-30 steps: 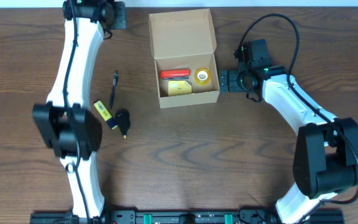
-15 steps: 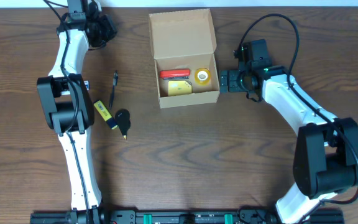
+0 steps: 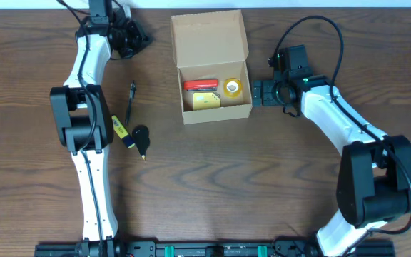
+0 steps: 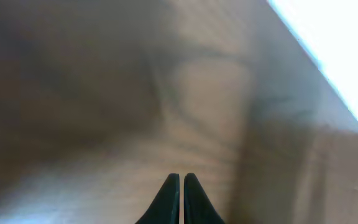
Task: Pack container
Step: 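Move the left gripper toward the staples box and pen on the table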
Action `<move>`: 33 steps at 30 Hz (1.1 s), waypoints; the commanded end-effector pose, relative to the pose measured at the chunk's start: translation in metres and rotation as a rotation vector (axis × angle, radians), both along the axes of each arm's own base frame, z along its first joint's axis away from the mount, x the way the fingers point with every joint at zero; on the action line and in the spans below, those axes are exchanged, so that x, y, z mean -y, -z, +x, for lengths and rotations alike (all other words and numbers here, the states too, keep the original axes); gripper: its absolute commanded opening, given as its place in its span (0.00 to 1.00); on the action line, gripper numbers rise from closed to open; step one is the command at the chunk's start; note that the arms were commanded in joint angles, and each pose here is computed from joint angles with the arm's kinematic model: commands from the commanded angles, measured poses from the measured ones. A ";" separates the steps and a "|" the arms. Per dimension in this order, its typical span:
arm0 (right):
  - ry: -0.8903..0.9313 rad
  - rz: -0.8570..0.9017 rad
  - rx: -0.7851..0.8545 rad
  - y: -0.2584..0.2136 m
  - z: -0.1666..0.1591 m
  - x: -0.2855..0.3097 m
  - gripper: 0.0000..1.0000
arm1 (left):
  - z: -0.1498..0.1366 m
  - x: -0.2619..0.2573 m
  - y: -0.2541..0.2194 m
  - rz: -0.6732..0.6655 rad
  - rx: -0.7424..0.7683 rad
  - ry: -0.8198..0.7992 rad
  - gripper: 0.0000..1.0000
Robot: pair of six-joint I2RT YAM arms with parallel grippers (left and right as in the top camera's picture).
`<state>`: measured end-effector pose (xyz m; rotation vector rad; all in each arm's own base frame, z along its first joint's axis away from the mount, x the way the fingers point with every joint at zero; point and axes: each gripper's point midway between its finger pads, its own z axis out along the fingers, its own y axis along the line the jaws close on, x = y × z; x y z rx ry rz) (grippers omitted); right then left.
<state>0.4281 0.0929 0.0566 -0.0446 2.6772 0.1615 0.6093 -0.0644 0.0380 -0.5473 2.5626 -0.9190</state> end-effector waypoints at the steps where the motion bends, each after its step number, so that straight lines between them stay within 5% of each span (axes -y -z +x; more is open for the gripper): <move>1: 0.013 0.007 -0.003 0.000 0.000 0.002 0.99 | 0.003 -0.035 -0.063 0.173 0.080 -0.099 0.06; 8: 0.012 0.007 -0.003 0.000 0.000 0.001 0.99 | -0.055 -0.098 -0.156 0.587 0.040 -0.324 0.06; 15: 0.013 0.007 -0.003 0.000 0.000 0.002 0.99 | -0.144 -0.121 -0.180 0.718 -0.212 -0.706 0.05; 24: 0.012 0.007 -0.003 0.000 0.000 0.001 0.99 | -0.191 -0.066 -0.164 0.869 -0.366 -0.461 0.05; 33: 0.013 0.008 -0.003 0.000 0.000 0.001 0.99 | -0.230 0.011 -0.157 0.842 -0.432 -0.089 0.06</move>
